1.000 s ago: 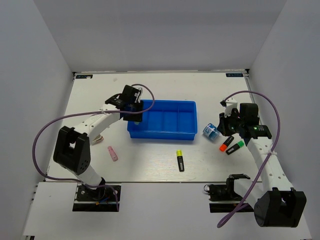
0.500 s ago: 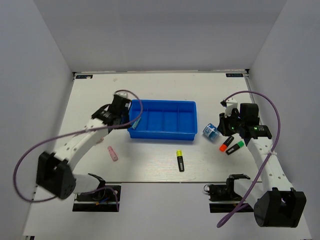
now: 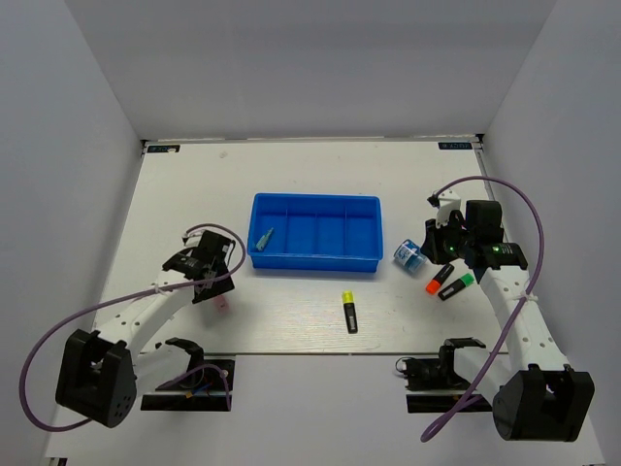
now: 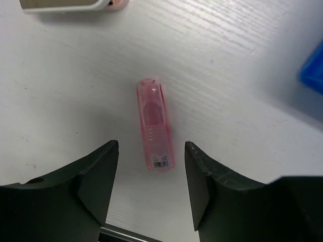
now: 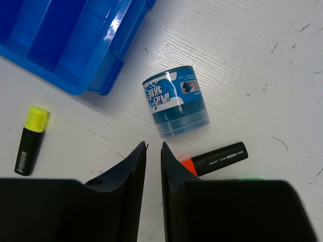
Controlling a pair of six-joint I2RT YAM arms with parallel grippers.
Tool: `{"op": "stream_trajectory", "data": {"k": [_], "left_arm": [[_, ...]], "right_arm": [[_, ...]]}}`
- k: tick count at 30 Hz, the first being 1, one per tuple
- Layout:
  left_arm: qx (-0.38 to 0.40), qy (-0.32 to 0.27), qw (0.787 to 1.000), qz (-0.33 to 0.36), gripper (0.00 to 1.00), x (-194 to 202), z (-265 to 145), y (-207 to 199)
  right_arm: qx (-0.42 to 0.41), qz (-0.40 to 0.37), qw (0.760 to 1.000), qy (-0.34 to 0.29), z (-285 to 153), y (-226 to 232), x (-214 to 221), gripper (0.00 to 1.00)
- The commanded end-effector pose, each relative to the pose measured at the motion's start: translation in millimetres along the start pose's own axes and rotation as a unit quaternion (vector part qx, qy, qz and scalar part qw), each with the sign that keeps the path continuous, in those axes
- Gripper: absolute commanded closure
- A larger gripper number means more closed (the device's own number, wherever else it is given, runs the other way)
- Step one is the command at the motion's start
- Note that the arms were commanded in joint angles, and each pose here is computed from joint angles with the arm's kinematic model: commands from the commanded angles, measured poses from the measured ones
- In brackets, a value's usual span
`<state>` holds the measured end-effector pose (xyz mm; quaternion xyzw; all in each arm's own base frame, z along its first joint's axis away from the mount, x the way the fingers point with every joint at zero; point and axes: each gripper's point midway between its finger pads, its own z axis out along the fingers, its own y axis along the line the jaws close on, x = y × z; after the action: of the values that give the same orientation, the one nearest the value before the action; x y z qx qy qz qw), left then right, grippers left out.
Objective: Sort the stationery into containers
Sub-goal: Pick up the stationery from the center of the board.
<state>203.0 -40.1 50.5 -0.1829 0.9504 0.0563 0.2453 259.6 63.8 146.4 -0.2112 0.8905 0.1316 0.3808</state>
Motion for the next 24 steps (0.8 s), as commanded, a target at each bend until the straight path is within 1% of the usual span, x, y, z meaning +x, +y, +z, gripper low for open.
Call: {"op": "stream_trajectory", "data": {"k": [1, 4, 11, 14, 17, 18, 20, 21, 23, 24], "left_arm": [[0.001, -0.002, 1.0, -0.027, 0.34, -1, 8, -6], [-0.018, 0.007, 0.999, -0.027, 0.34, 5, 15, -1], [-0.024, 0.031, 0.999, -0.028, 0.36, 26, 35, 0], [-0.015, 0.034, 0.999, -0.036, 0.4, 30, 42, -4], [-0.013, 0.036, 0.998, -0.042, 0.54, 34, 47, -5], [-0.013, 0.037, 0.998, -0.042, 0.66, 36, 49, -5], [-0.017, 0.042, 0.998, -0.043, 0.75, 40, 50, -3], [-0.018, 0.042, 0.998, -0.042, 0.82, 41, 51, -2], [-0.015, 0.041, 0.998, -0.044, 0.85, 43, 50, 0], [-0.017, 0.042, 0.998, -0.043, 0.89, 44, 50, 1]], "right_arm": [[-0.005, -0.008, 1.0, -0.013, -4, 2, -5, 0.78], [-0.004, -0.008, 1.0, -0.012, -3, 2, -5, 0.78], [-0.001, -0.007, 1.0, -0.011, -3, 0, -5, 0.78], [-0.001, -0.007, 1.0, -0.011, -3, 0, -5, 0.78], [-0.001, -0.007, 1.0, -0.01, -3, 0, -4, 0.78], [-0.001, -0.006, 1.0, -0.01, -3, 1, -4, 0.78], [0.001, -0.006, 1.0, -0.011, -4, 0, -5, 0.78], [0.0, -0.004, 1.0, -0.007, -2, -1, -3, 0.78], [0.002, -0.006, 1.0, -0.013, -4, 0, -5, 0.78], [0.002, -0.006, 1.0, -0.013, -4, 0, -6, 0.78]]}}
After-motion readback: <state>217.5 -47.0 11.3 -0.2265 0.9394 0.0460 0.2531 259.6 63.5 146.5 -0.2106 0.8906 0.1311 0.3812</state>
